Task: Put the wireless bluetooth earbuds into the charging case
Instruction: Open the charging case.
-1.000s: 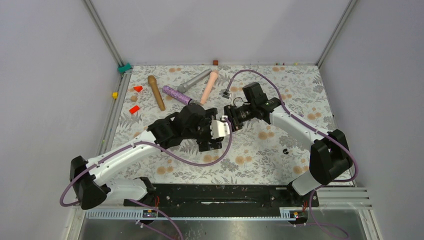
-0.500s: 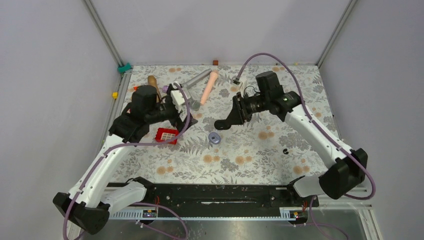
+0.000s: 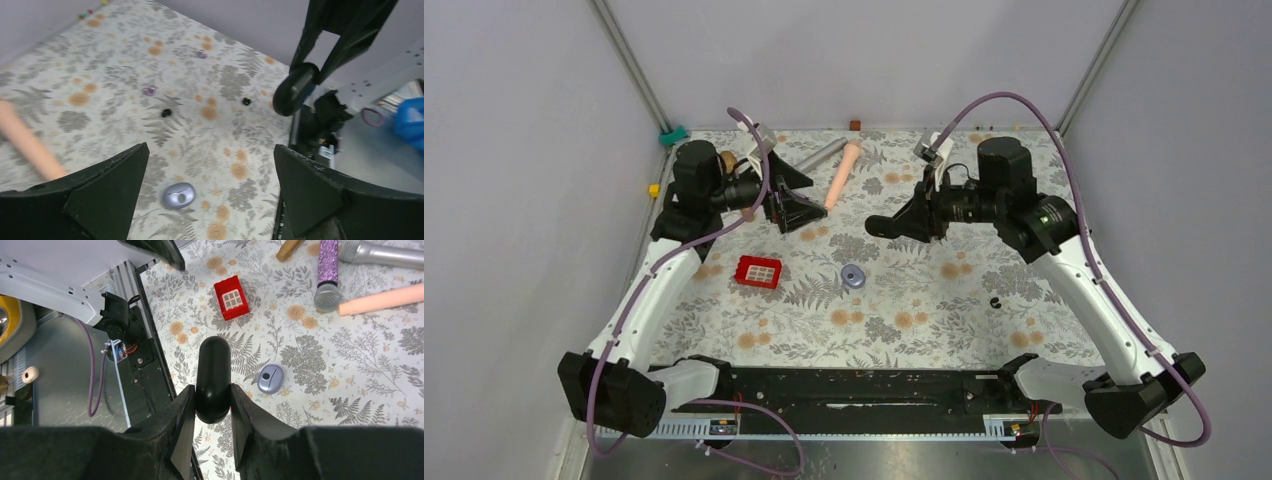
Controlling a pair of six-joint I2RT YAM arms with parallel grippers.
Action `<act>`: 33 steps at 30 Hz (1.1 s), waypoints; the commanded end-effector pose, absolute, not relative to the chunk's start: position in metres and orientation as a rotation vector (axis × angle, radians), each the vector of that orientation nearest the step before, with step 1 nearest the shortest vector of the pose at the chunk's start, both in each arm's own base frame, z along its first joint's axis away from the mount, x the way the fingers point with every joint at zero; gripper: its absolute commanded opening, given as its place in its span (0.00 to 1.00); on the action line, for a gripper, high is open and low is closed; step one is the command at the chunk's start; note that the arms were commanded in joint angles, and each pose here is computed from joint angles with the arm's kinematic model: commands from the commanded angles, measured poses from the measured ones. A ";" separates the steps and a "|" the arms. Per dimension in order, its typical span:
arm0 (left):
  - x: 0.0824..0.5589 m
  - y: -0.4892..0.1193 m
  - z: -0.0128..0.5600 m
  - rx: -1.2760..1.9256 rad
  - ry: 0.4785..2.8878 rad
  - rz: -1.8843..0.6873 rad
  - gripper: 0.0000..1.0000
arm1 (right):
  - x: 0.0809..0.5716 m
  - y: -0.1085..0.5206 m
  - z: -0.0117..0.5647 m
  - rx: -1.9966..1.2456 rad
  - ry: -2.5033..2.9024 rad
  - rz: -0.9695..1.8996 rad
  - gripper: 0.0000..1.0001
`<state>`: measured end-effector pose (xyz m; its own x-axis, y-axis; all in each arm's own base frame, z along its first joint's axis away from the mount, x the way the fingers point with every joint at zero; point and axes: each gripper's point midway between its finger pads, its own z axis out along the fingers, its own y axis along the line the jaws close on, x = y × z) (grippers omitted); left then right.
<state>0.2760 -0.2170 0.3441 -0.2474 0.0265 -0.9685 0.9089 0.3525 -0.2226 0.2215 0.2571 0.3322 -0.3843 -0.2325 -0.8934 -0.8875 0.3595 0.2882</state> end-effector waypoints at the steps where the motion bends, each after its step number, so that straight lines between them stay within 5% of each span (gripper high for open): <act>1: 0.252 -0.234 0.367 0.906 1.418 -1.332 0.99 | 0.223 0.254 0.356 -0.964 1.710 0.999 0.22; 33: 0.208 -0.301 0.332 1.032 1.460 -1.640 0.92 | 0.226 0.273 0.340 -0.809 1.637 1.191 0.26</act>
<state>0.2143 -0.2976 0.3037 -0.5218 0.0293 -0.8525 0.8509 -0.0537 -0.5226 0.2246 0.2673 0.3249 -0.3996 -0.0413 -0.9158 -0.8634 0.3526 0.3609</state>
